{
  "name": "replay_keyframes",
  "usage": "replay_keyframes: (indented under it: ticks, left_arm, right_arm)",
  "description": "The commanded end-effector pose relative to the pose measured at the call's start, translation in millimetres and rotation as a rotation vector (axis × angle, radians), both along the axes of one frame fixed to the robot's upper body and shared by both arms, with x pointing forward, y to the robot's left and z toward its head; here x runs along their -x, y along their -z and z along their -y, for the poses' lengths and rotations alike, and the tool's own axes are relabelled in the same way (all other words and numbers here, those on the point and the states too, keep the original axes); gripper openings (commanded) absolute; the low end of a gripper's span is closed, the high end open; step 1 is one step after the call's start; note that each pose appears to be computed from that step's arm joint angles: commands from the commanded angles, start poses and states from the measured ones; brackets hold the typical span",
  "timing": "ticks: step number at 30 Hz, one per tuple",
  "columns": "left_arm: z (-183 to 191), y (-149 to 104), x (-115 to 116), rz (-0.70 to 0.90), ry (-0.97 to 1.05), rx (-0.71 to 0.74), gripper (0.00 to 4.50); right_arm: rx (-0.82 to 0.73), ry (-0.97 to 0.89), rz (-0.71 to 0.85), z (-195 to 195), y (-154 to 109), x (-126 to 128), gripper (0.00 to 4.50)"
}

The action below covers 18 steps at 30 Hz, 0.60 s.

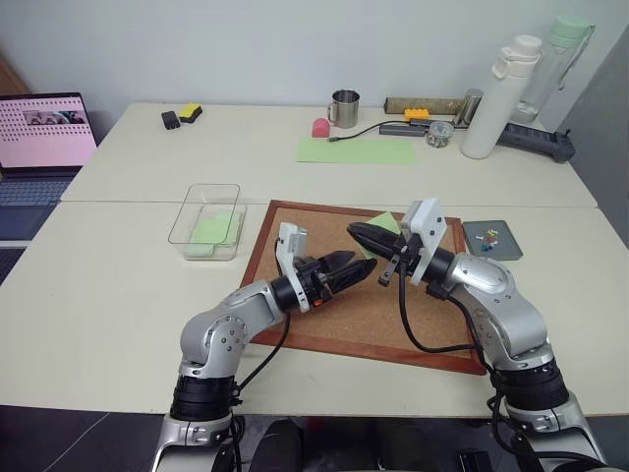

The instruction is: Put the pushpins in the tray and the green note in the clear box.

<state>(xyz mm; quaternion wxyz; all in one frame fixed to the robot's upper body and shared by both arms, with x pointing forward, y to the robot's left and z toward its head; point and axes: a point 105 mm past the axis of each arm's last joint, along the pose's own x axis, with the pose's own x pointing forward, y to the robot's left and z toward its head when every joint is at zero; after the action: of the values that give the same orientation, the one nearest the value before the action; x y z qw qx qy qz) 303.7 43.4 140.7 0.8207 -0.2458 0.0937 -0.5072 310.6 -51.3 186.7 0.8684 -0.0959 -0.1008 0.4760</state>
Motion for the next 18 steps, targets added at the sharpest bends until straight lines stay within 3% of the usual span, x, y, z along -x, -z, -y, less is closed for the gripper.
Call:
replay_keyframes:
  ticks: [1,5,18]
  left_arm:
    - [4.0,-10.7,0.7,0.033,0.013,0.030,3.86]
    - [3.4,-13.2,1.7,0.040,0.020,0.042,3.41]
    - [1.0,-14.8,2.1,0.037,0.020,0.055,0.92]
  right_arm:
    - [-0.018,-0.040,0.043,-9.6,-11.5,11.3,0.00]
    - [-0.017,-0.041,0.038,-11.0,-9.6,14.1,0.00]
    - [-0.017,-0.035,0.037,-10.7,-8.6,14.7,0.00]
